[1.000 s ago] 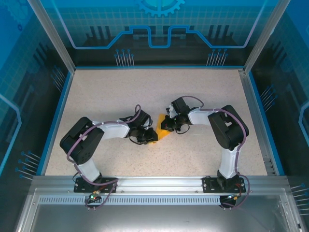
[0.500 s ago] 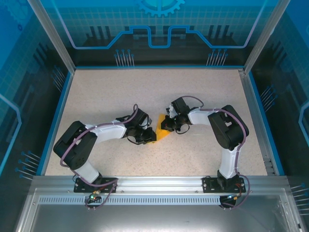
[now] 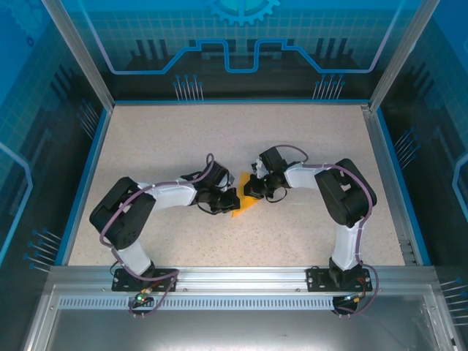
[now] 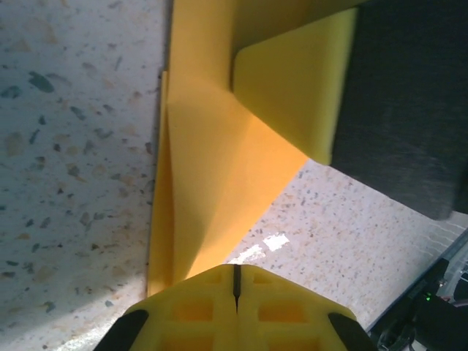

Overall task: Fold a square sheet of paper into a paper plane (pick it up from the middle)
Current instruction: Fourth fold the wing at the center of the table.

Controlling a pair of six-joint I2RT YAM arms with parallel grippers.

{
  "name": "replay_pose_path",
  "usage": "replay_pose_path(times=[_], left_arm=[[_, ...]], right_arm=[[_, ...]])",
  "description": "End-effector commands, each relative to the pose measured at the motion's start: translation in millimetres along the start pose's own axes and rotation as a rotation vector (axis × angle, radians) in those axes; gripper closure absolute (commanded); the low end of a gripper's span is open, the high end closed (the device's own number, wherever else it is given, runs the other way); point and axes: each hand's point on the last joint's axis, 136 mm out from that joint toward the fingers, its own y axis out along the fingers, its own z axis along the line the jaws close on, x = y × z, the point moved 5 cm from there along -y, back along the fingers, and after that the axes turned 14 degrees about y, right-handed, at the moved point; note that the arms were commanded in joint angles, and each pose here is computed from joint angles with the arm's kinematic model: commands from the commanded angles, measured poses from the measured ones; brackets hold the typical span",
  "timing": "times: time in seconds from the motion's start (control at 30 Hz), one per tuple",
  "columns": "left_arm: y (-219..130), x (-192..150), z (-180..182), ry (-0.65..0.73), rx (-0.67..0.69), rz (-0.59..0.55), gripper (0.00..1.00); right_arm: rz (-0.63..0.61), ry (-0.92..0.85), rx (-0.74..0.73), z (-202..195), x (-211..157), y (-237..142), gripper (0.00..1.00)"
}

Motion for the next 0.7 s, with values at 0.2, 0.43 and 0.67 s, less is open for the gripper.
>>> replay_pose_path(times=[0.2,0.43,0.67], left_arm=[[7.8,-25.7,34.9,-0.029,0.127,0.052,1.0],[12.0,-33.5,42.6,-0.044,0.136,0.071,1.0],[12.8,-36.8,44.2,-0.045,0.13,0.072,1.0]], right_arm=[[-0.033,0.056,-0.214,-49.7,-2.9,11.8,0.99],[-0.075,-0.051,-0.098,-8.4,2.9,-11.0,0.99],[-0.063,-0.176,0.035,30.5,-20.4,-26.5,0.98]])
